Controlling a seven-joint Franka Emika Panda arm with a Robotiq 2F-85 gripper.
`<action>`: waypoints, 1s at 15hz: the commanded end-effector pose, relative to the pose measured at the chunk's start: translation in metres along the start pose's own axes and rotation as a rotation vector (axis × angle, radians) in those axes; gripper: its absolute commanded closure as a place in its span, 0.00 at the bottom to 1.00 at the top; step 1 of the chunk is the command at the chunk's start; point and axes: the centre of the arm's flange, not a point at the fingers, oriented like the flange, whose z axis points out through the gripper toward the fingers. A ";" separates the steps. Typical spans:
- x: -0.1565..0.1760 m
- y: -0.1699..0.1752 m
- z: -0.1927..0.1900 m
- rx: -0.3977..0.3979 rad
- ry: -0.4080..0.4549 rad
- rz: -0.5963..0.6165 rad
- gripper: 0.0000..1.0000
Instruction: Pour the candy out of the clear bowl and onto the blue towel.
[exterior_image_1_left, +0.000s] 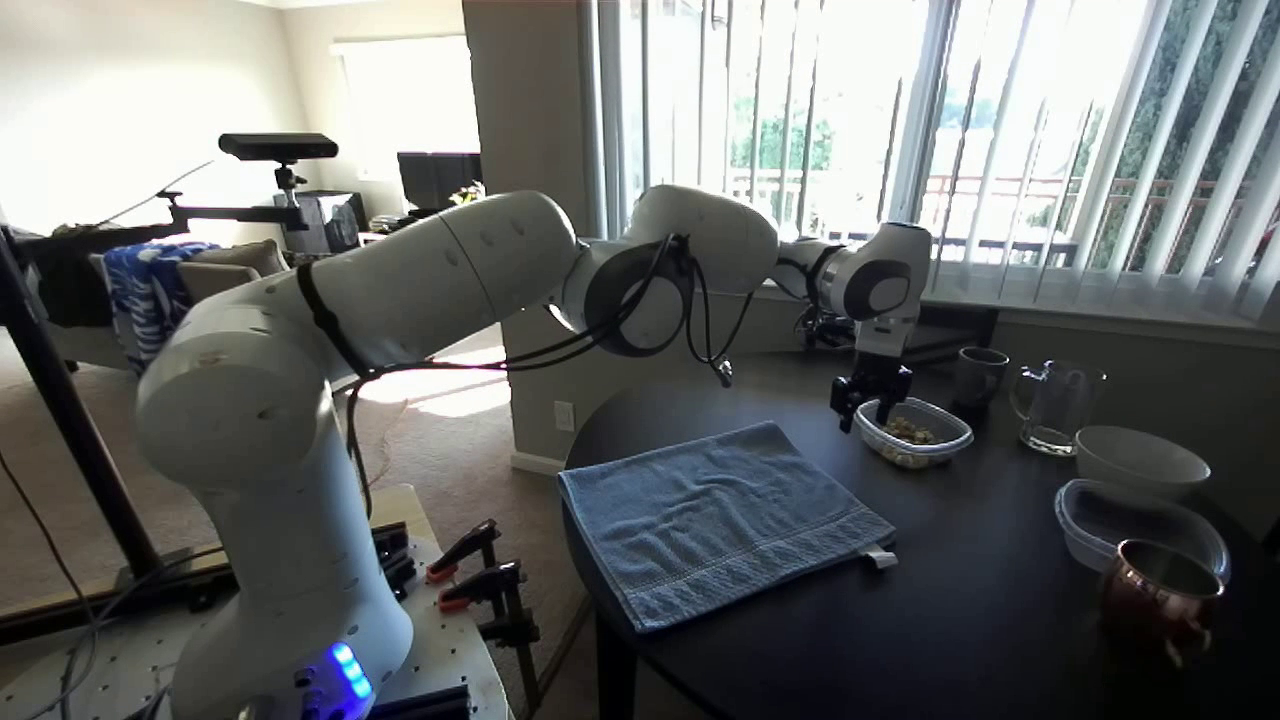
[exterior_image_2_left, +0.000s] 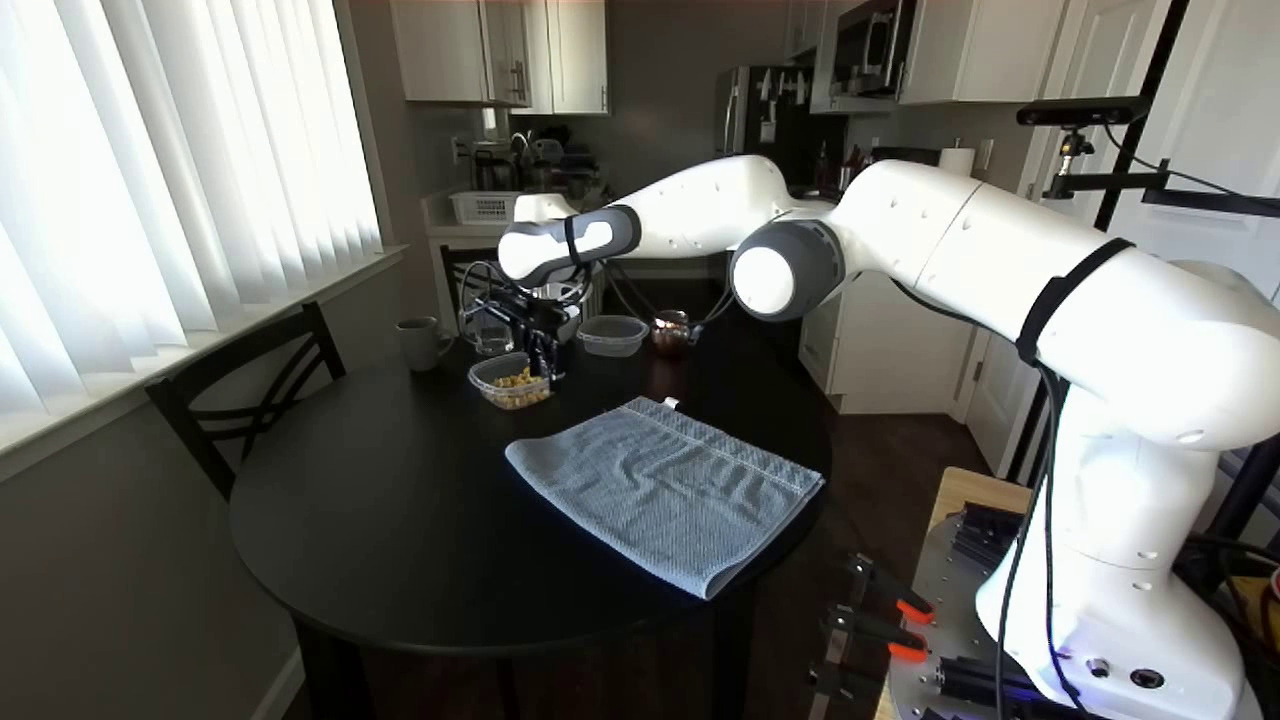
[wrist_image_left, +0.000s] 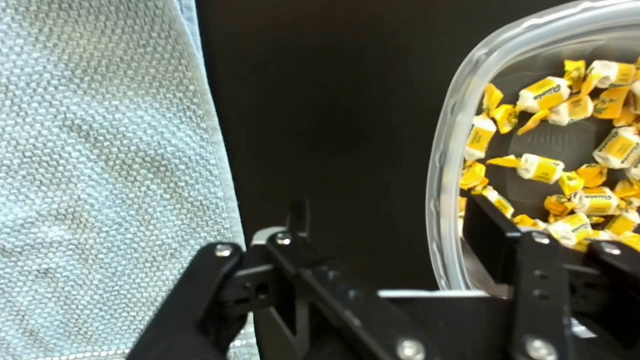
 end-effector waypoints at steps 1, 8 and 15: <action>-0.003 -0.019 -0.015 -0.002 -0.046 -0.005 0.00; -0.011 -0.030 -0.003 0.012 -0.031 0.014 0.00; -0.012 -0.029 0.016 -0.003 -0.026 0.015 0.00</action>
